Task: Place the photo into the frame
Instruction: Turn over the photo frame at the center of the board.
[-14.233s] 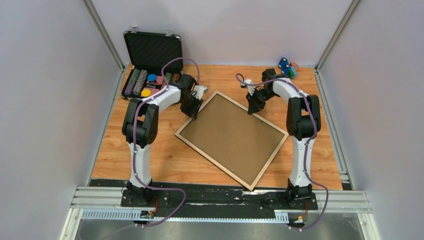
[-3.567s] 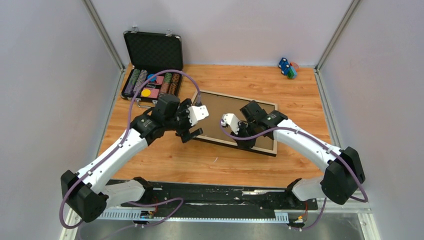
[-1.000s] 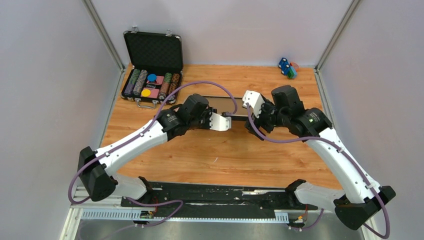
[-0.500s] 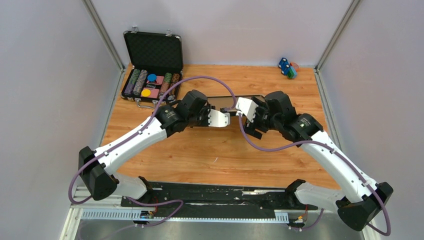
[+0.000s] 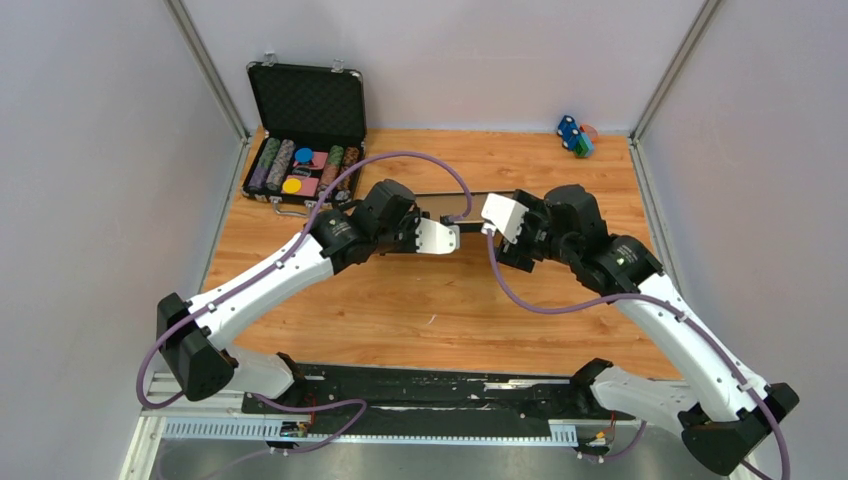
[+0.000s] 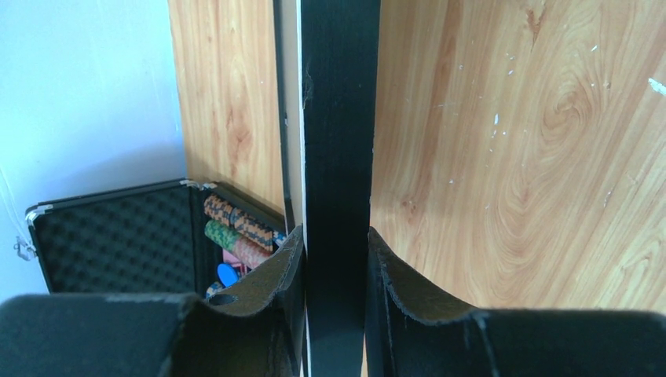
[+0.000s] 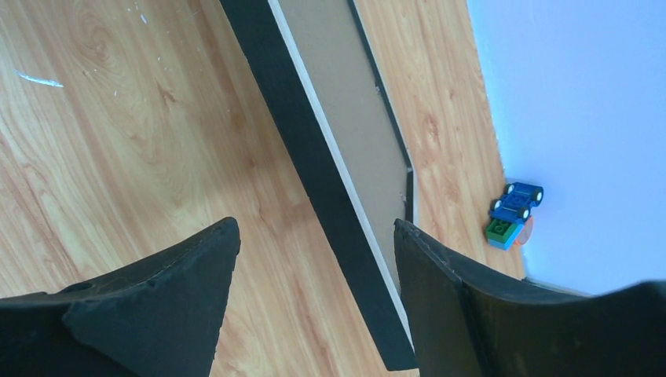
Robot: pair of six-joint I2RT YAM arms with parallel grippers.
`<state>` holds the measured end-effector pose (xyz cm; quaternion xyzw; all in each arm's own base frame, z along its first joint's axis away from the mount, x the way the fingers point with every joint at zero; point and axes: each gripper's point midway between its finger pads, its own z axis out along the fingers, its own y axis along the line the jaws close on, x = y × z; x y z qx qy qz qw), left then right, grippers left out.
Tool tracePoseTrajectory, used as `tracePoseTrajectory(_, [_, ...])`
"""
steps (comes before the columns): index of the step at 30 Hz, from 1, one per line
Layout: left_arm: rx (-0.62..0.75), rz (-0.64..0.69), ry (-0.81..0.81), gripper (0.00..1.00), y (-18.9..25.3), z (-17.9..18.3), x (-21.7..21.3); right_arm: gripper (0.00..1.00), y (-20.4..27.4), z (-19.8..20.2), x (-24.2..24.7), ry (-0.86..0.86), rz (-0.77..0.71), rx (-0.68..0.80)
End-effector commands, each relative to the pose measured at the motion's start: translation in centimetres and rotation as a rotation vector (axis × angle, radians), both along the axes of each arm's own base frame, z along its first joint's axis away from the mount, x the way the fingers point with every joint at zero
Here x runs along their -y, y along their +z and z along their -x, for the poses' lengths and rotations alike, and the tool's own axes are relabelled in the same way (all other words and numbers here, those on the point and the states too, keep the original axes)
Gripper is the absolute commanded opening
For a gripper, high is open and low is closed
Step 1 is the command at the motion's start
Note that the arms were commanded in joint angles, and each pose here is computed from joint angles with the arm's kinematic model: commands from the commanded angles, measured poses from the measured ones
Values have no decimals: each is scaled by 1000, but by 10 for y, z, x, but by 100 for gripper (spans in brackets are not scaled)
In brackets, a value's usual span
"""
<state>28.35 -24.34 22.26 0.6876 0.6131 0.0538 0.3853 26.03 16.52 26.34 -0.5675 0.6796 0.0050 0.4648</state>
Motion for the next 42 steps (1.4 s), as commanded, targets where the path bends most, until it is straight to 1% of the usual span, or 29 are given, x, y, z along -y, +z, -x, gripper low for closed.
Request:
tracePoseTrajectory(1, [49,70,-56,0,33,-1,16,74,8,-6,1,3,5,60])
tracePoseTrajectory(4, [41,82,-59,0,37,0,18,74,-4,-11,-1,3,22,43])
tracePoseTrajectory(11, [17,111,-73,0,44,6,20,74,-27,-34,-7,-19,62,63])
tracePoseTrajectory(14, [14,113,-73,0,45,8,19,71,-33,-42,-12,-17,67,65])
tracePoseTrajectory(16, [15,115,-74,0,46,8,19,64,-36,-46,-14,-22,71,58])
tracePoseTrajectory(20, [17,105,-71,0,44,8,18,41,-36,-48,-14,-28,75,59])
tracePoseTrajectory(24, [29,97,-65,0,43,6,16,25,-27,-45,-12,-31,59,79])
tracePoseTrajectory(25, [30,96,-63,1,43,5,16,18,-24,-44,-12,-32,53,84])
tracePoseTrajectory(26, [35,98,-61,4,45,4,16,11,-22,-43,-11,-34,50,85])
tracePoseTrajectory(27, [38,98,-60,13,46,3,17,2,-19,-42,-11,-35,47,85])
tracePoseTrajectory(28, [47,99,-54,27,48,2,16,0,-14,-41,-11,-35,37,85])
tracePoseTrajectory(29, [55,101,-52,35,50,1,16,0,-12,-40,-12,-31,28,79])
tracePoseTrajectory(30, [72,108,-42,51,53,-2,16,0,-9,-38,-14,-26,19,72])
tracePoseTrajectory(31, [82,114,-35,60,56,-4,15,0,-5,-37,-15,-22,6,65])
tracePoseTrajectory(32, [103,128,-24,73,61,-6,15,0,-2,-35,-17,-20,-4,54])
tracePoseTrajectory(33, [113,135,-17,79,63,-8,14,0,2,-34,-18,-18,-16,47])
tracePoseTrajectory(34, [137,156,0,93,70,-11,13,0,5,-32,-20,-15,-26,37])
tracePoseTrajectory(36, [175,193,31,99,83,-16,10,0,14,-30,-21,-16,-49,27])
tracePoseTrajectory(38, [209,254,74,100,100,-22,5,0,25,-28,-23,-19,-69,20])
tracePoseTrajectory(40, [242,335,127,100,121,-28,-3,0,35,-28,-24,-33,-89,10])
tracePoseTrajectory(41, [262,398,162,100,136,-30,-8,0,41,-28,-24,-42,-97,3])
tracePoseTrajectory(42, [277,425,193,100,144,-33,-15,0,47,-30,-24,-56,-108,-2])
